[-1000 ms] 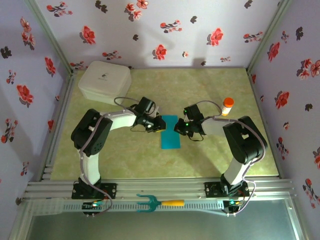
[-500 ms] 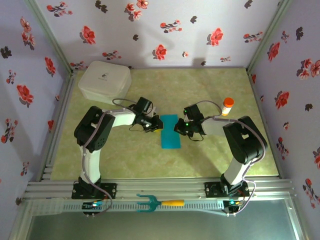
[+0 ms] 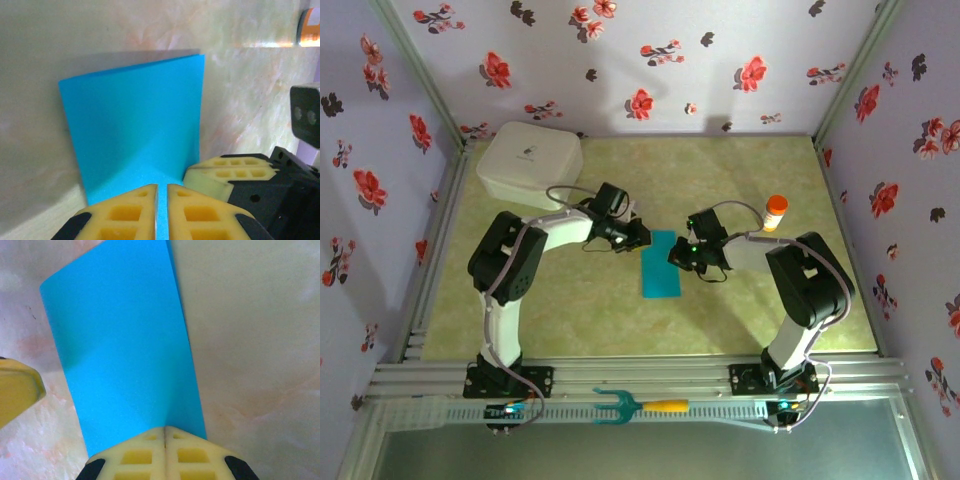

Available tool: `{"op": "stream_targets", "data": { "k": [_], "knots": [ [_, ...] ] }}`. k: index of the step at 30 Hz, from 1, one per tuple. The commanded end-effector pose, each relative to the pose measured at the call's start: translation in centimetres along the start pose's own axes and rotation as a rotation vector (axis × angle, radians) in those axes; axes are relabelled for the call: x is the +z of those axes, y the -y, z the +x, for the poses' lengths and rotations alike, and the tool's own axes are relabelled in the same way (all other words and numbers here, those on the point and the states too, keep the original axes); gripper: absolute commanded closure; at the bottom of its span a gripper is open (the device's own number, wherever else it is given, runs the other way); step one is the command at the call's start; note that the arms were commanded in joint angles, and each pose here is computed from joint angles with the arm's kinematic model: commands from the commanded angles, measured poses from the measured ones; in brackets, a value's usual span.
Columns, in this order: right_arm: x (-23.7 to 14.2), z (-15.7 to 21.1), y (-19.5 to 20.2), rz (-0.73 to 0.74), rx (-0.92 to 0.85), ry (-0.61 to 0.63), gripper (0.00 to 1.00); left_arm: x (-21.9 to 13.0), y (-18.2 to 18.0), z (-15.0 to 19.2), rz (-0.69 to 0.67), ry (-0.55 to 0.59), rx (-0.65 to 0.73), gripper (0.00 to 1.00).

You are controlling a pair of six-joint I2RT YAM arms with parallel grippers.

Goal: Fold a paper plane with a square sheet of paper (pick it up from the middle)
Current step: First fold the square sheet of paper in half at the center of the table.

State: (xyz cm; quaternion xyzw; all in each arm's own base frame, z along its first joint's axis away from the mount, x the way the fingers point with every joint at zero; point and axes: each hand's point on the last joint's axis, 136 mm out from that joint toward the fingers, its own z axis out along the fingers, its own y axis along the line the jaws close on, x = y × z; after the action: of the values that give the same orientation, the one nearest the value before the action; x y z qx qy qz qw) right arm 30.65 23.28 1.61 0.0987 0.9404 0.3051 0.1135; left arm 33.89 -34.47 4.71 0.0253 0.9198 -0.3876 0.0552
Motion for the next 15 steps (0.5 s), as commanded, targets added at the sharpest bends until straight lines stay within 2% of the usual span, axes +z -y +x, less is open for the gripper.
{"op": "stream_targets", "data": {
  "k": [1, 4, 8, 11, 15],
  "knots": [
    [0.3, 2.1, 4.3, 0.157, 0.043, -0.066, 1.0, 0.8, -1.7, -0.3, -0.028, -0.016, -0.039, 0.86],
    [0.3, 2.1, 4.3, 0.157, 0.042, -0.065, 1.0, 1.4, -3.4, -0.1, -0.042, -0.02, -0.07, 0.86],
    [0.3, 2.1, 4.3, 0.158, 0.042, -0.065, 1.0, 1.8, -5.1, 0.6, -0.063, -0.039, -0.105, 0.92],
    [0.2, 2.1, 4.3, 0.157, 0.041, -0.065, 1.0, 1.4, -4.7, 0.5, -0.058, -0.028, -0.102, 0.99],
    [0.2, 2.1, 4.3, 0.158, 0.041, -0.063, 1.0, 0.3, -2.8, -0.8, -0.031, 0.001, -0.081, 0.99]
  ]
}}
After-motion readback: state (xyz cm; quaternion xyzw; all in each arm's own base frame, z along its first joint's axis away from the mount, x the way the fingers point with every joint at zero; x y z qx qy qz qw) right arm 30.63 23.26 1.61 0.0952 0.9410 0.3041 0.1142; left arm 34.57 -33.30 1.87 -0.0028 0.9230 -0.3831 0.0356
